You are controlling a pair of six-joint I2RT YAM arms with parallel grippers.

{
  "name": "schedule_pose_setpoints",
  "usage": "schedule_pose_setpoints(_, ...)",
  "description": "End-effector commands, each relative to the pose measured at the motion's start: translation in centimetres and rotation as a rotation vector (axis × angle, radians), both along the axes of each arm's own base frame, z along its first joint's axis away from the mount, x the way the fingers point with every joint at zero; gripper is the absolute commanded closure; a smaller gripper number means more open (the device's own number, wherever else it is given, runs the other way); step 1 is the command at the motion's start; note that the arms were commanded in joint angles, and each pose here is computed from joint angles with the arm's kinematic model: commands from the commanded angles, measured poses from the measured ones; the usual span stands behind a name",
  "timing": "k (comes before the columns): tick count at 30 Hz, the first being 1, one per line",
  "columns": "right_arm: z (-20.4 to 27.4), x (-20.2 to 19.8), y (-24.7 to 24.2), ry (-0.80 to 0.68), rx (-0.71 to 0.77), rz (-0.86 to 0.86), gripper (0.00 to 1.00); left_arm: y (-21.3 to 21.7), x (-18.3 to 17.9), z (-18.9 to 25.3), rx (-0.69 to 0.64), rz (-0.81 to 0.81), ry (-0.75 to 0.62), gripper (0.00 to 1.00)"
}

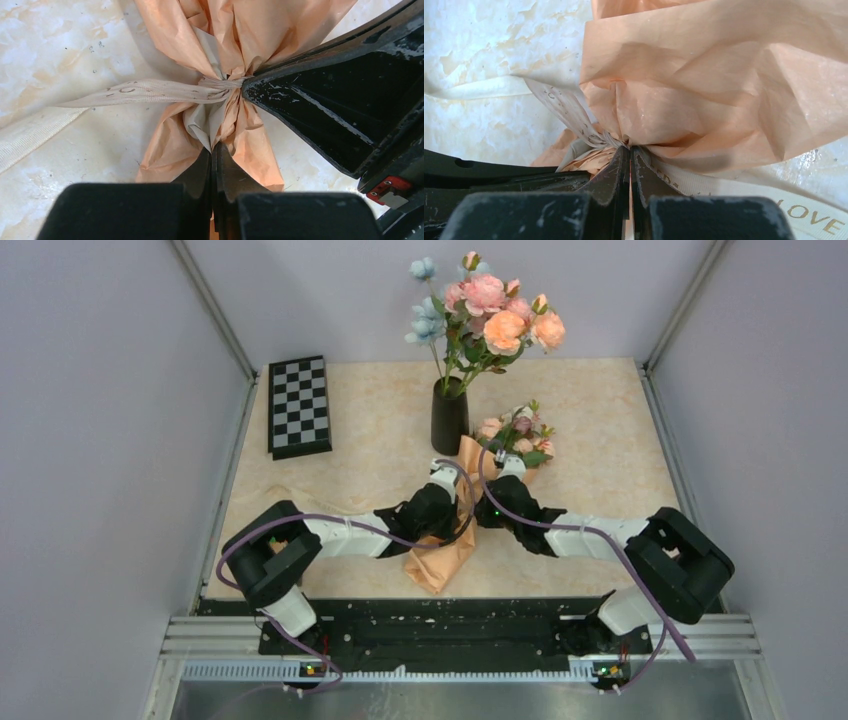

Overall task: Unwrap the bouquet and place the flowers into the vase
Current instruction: Untie the ribbon from the wrapping paper.

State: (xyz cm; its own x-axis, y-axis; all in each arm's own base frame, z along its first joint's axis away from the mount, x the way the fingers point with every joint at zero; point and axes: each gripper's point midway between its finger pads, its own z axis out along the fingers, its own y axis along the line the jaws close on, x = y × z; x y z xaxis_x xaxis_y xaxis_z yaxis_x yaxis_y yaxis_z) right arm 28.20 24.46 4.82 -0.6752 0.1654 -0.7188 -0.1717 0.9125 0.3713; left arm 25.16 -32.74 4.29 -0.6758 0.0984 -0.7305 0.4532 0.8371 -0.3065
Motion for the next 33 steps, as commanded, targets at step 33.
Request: schedule_pose_setpoints(33, 5.5, -2.1, -2.8, -0.145, 0.013, 0.056, 0.64, 3.9, -2.3, -2.7, 0.086, 0.089, 0.096, 1.0)
